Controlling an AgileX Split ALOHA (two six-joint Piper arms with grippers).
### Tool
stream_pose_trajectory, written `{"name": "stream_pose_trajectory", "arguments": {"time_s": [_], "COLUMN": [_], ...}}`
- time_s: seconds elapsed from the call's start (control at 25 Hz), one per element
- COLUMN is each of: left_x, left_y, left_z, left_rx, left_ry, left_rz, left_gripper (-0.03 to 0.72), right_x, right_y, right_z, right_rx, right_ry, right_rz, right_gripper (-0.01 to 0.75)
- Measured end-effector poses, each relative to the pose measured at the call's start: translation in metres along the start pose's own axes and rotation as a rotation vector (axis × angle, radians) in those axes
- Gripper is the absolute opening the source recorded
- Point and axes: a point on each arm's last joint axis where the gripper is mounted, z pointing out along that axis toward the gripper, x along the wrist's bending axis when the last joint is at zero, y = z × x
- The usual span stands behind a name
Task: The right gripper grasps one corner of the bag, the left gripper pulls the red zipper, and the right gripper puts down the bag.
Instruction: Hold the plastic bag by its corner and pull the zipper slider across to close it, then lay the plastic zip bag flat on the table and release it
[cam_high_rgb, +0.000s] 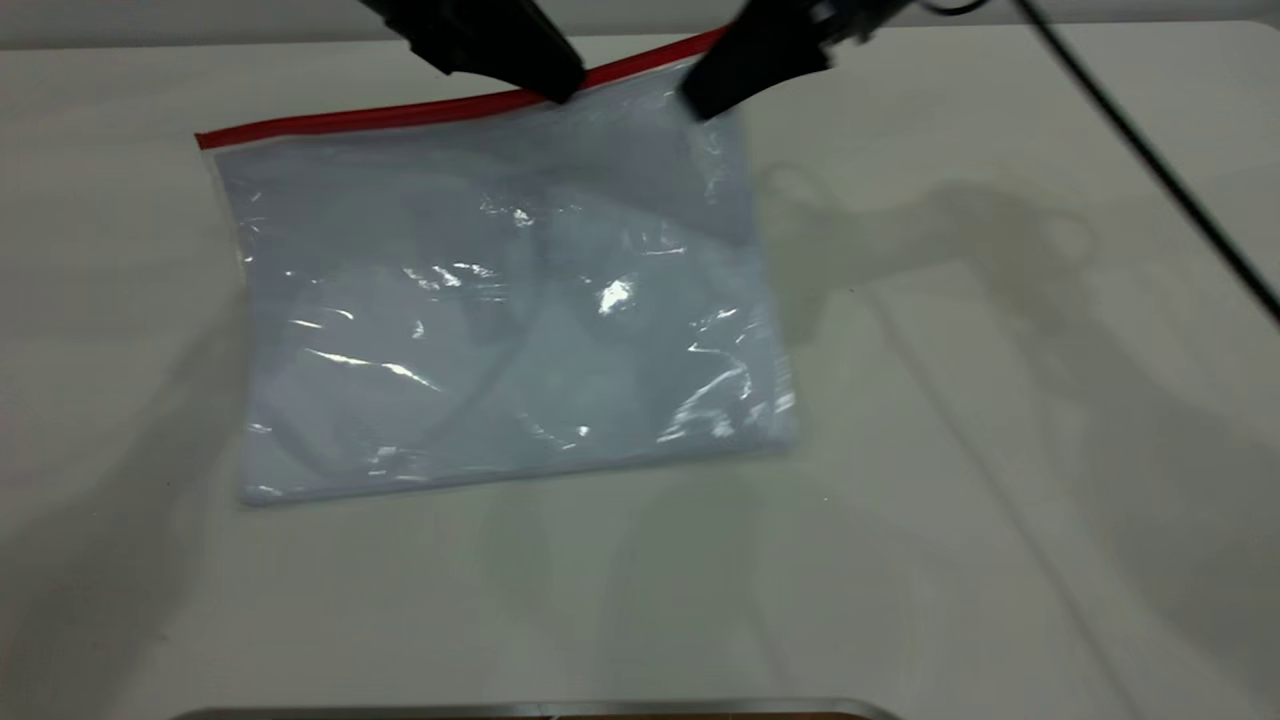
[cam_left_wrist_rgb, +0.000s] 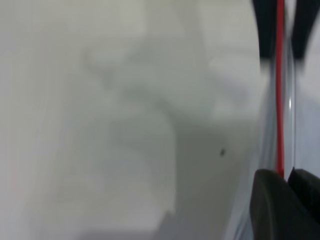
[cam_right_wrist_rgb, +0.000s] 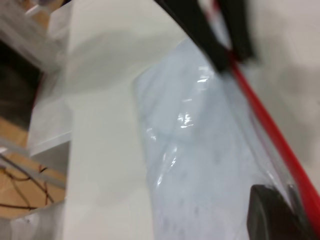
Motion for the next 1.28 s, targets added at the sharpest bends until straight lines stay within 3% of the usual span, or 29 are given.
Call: {"name": "stream_pose_trajectory", "arguments": {"time_s": [0.28,0.56,0.8,0.96,1.16,1.28], "left_x": [0.007,0.01,0.01,0.011,0.013,0.012], "left_y": [-0.018,-0.029,-0.028,-0.03,-0.026,-0.013], "left_z": [-0.009,-0.014,-0.014,-0.014,-0.019,-0.034], "left_rx": [0.114,0.187,0.183,0.189,0.166,0.143], "left_ry": [0.021,0.029,0.033,0.037,0.068,0.121], "left_rz": [-0.056,-0.068,-0.091,-0.106,-0.206,-0.289], "left_gripper": [0.053,0.053,0.065,0.155,0.43,0.57], "right_x": [-0.033,-0.043,-0.044,-0.047,-0.052,-0.056], "right_y": [-0.038,-0.061,-0.065,-0.067,-0.063,-0.047], "right_z": [-0.069,-0.099,-0.105,-0.107,-0.117,-0.131], "right_rx": [-0.039,-0.016,-0.021,-0.022,-0.018,-0.003], "right_ry": [-0.122,-0.177,-0.187,-0.212,-0.258,-0.309], "right_rz": [0.13,0.201,0.244,0.254,0.248,0.275], "right_gripper": [0.033,0.037,0.067,0.211,0.531,0.644]}}
